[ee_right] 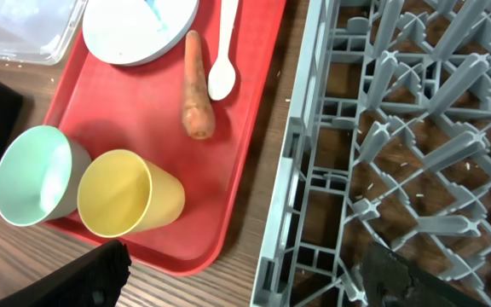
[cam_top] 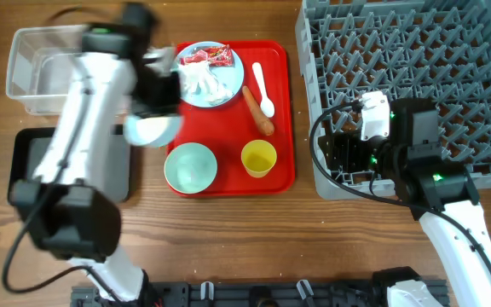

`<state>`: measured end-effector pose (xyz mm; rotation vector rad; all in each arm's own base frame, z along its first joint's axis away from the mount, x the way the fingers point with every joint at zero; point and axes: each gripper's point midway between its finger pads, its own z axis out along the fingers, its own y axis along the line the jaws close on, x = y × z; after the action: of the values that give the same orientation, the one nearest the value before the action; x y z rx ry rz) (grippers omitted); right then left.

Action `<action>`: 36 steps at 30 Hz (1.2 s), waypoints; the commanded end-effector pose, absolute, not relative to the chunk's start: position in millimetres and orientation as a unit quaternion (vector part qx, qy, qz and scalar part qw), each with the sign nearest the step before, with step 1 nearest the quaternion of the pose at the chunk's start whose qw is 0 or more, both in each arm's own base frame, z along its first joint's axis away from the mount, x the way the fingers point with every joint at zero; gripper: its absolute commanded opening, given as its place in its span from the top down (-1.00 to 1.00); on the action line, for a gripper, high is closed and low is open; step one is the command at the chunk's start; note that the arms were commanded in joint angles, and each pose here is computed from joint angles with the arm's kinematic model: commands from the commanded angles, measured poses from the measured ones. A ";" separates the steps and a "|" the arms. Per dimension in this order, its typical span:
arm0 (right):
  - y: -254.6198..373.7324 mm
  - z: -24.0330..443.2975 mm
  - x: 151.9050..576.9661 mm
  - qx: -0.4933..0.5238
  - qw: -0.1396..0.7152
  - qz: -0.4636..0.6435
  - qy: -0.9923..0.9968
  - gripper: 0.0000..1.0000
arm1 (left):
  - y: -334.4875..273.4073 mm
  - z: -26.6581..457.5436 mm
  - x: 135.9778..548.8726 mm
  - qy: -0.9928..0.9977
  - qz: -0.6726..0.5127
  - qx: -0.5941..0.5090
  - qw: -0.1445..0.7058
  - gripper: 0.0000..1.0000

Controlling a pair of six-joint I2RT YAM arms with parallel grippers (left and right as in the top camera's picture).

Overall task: Sort waste into correct bins and load items into the dishwasher rack
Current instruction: 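Carry the rice bowl over the black tray and pour out the rice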

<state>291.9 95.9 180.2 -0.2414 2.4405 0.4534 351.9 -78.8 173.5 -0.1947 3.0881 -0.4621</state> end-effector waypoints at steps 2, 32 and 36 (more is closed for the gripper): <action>95.8 181.2 295.0 -0.098 0.320 0.166 0.927 -0.79 | -31.9 201.3 333.4 0.964 -0.257 -0.075 0.006 0.92; 96.0 181.0 294.6 -0.096 0.319 0.168 0.928 -0.79 | 132.8 210.8 317.4 0.635 -0.632 -0.311 0.317 0.92; 95.8 180.4 294.0 -0.096 0.318 0.167 0.928 -0.79 | 133.3 211.7 317.7 0.625 -0.641 -0.326 0.303 0.92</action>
<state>291.9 95.9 179.0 -0.2405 2.4452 0.4537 316.9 129.1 196.7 -0.8621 1.7480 -1.6617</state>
